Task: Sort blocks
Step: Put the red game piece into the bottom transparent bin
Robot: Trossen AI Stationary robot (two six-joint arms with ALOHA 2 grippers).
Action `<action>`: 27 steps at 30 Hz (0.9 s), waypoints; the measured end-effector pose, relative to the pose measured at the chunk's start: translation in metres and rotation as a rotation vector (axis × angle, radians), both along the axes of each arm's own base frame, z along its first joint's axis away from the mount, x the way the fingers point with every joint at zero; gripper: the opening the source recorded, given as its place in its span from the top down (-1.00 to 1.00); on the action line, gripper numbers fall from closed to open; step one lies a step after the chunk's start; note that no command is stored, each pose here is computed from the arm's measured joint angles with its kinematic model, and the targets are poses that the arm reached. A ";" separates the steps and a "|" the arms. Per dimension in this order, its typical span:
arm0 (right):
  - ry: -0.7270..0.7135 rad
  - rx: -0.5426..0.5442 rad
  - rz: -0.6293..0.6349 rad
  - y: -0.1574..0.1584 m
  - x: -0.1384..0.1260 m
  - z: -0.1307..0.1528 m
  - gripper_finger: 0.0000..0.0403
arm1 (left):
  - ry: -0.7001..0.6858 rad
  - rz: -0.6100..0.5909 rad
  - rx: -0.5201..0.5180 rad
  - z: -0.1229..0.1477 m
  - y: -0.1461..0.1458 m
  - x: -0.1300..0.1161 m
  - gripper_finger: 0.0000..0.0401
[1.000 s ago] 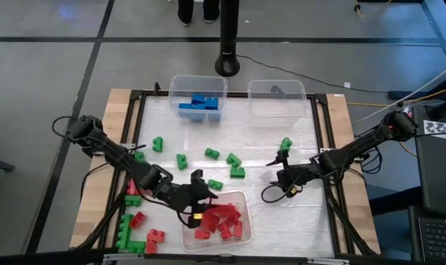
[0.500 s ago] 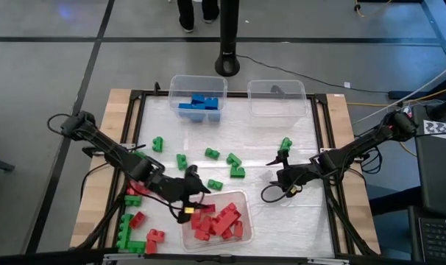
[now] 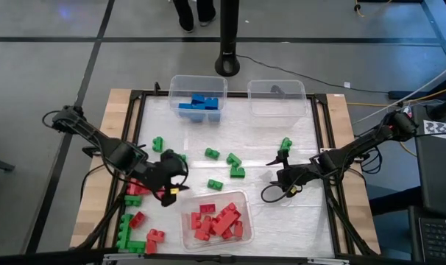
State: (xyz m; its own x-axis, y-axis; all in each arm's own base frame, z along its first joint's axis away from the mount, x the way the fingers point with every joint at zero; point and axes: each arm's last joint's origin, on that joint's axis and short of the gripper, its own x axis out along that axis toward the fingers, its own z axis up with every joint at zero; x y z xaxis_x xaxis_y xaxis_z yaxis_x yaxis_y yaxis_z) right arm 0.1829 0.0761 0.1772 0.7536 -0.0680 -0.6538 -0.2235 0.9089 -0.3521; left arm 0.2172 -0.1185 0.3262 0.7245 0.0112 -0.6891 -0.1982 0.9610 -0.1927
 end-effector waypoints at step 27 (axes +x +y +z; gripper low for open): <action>-0.012 -0.044 -0.018 -0.001 0.000 0.000 -0.74 | 0.383 0.122 -0.055 -0.086 -0.024 -0.056 -0.11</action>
